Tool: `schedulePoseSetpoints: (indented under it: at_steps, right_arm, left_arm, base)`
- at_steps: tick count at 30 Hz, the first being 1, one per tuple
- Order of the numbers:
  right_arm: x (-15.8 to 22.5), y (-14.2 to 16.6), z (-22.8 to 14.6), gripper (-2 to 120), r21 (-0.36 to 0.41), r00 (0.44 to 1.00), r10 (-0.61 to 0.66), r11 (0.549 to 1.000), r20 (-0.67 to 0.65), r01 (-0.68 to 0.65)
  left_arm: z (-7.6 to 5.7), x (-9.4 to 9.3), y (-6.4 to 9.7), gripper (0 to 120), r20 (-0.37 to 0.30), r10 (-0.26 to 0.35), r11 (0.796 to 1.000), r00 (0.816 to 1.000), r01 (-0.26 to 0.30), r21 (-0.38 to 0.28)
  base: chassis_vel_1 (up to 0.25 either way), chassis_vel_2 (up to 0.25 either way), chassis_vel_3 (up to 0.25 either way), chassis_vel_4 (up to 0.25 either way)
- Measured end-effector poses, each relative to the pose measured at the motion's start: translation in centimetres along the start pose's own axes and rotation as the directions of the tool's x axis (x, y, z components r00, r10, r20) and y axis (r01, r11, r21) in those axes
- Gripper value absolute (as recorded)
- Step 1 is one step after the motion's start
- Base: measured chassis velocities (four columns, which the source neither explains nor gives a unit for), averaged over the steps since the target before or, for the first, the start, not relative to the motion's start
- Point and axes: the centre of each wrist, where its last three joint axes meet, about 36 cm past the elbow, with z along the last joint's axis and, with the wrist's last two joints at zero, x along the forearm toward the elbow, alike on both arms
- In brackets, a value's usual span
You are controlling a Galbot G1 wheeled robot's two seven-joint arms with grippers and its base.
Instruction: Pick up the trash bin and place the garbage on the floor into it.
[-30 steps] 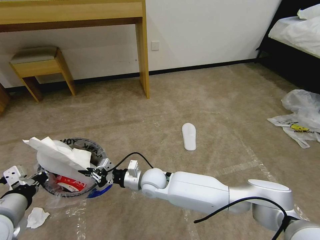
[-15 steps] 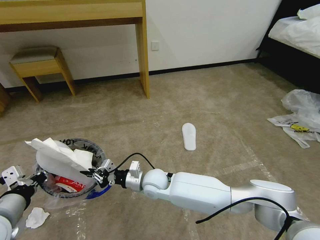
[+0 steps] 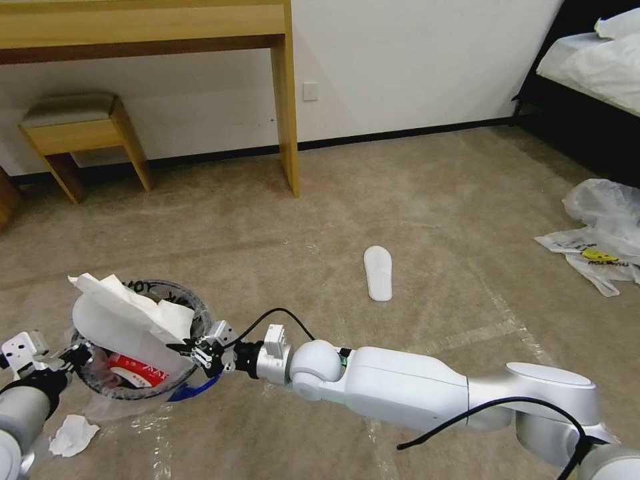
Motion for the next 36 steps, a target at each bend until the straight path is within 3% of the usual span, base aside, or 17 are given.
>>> schedulePoseSetpoints:
  at_steps: [17,20,23,25,34,36]
  right_arm:
    - [-0.46,0.05,0.78,0,0.001,1.000,-0.005,1.000,-0.012,0.005]
    - [-0.29,0.12,0.62,16,0.002,1.000,-0.010,1.000,-0.017,0.010]
    - [-0.25,0.10,0.53,20,0.004,1.000,-0.010,1.000,-0.017,0.011]
    - [-0.27,0.06,0.28,34,0.008,1.000,-0.013,1.000,-0.015,0.013]
    - [-0.32,0.14,0.15,59,0.009,1.000,-0.013,1.000,-0.012,0.013]
    - [-0.33,0.29,0.12,70,0.007,1.000,-0.015,1.000,-0.010,0.015]
  left_arm:
    - [0.09,-0.11,0.10,2,-0.002,-0.005,1.000,1.000,0.005,0.004]
    - [0.29,-0.23,0.04,2,-0.003,-0.006,1.000,1.000,0.006,0.008]
    - [0.34,-0.24,0.03,2,-0.004,-0.006,1.000,1.000,0.006,0.008]
    - [0.40,-0.24,0.02,2,-0.005,-0.007,1.000,1.000,0.007,0.009]
    - [0.49,-0.14,0.01,2,-0.007,-0.008,1.000,1.000,0.008,0.008]
    - [0.47,-0.08,0.02,2,-0.007,-0.009,1.000,1.000,0.009,0.006]
  base:
    - [0.000,0.000,0.000,0.000]
    - [0.000,0.000,0.000,0.000]
    - [0.000,0.000,0.000,0.000]
    - [0.000,0.000,0.000,0.000]
    - [0.000,0.000,0.000,0.000]
    - [0.000,0.000,0.000,0.000]
